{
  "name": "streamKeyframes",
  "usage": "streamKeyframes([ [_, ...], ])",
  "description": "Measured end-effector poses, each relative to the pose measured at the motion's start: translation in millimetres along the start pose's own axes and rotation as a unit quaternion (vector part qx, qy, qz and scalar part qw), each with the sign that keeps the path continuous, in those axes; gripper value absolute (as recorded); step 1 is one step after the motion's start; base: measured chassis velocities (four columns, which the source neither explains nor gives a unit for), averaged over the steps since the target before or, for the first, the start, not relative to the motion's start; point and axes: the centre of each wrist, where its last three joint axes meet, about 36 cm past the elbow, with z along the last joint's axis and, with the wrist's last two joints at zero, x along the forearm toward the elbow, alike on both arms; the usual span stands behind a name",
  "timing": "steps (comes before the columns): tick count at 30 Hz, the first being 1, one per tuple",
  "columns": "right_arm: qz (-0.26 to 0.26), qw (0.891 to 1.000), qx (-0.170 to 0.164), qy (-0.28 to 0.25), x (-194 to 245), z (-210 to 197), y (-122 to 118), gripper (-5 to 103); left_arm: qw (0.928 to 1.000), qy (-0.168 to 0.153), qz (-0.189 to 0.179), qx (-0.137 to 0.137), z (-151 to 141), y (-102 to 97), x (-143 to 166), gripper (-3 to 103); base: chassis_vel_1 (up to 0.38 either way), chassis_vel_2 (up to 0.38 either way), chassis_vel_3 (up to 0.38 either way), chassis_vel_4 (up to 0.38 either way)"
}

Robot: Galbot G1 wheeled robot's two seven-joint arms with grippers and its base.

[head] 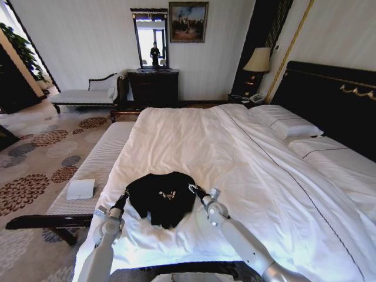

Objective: Fold the clothes on the bed.

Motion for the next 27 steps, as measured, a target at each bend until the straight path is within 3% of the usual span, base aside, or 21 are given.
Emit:
streamKeyframes([
  [4,-0.001,1.000,-0.003,-0.003,-1,0,1,44,1.0000,0.000,-0.001,0.000,1,0.5,-1,0,0.000,0.000,0.000,0.000],
  [5,-0.001,1.000,-0.003,-0.003,-1,0,1,44,1.0000,0.000,-0.001,0.000,1,0.5,-1,0,0.000,0.000,0.000,0.000],
  [8,-0.004,1.000,-0.004,-0.006,0,1,0,28,1.0000,0.000,-0.002,-0.002,0,1.7,0,0,0.000,0.000,0.000,0.000],
  [10,-0.007,1.000,-0.004,-0.006,0,2,-1,28,1.0000,0.000,-0.002,-0.002,0,2.1,0,0,0.000,0.000,0.000,0.000],
  [14,-0.025,1.000,0.000,-0.011,3,4,0,7,1.0000,0.000,-0.002,-0.004,-1,2.2,0,0,0.000,0.000,0.000,0.000],
  [21,-0.046,0.998,0.010,-0.029,8,-1,2,0,0.9999,-0.003,0.002,-0.011,-7,1.3,3,0,0.000,0.000,0.000,0.000],
  [27,-0.067,0.994,0.030,-0.076,18,-18,0,0,0.9985,-0.016,0.024,-0.046,-37,-7.8,15,0,0.000,0.000,0.000,0.000],
])
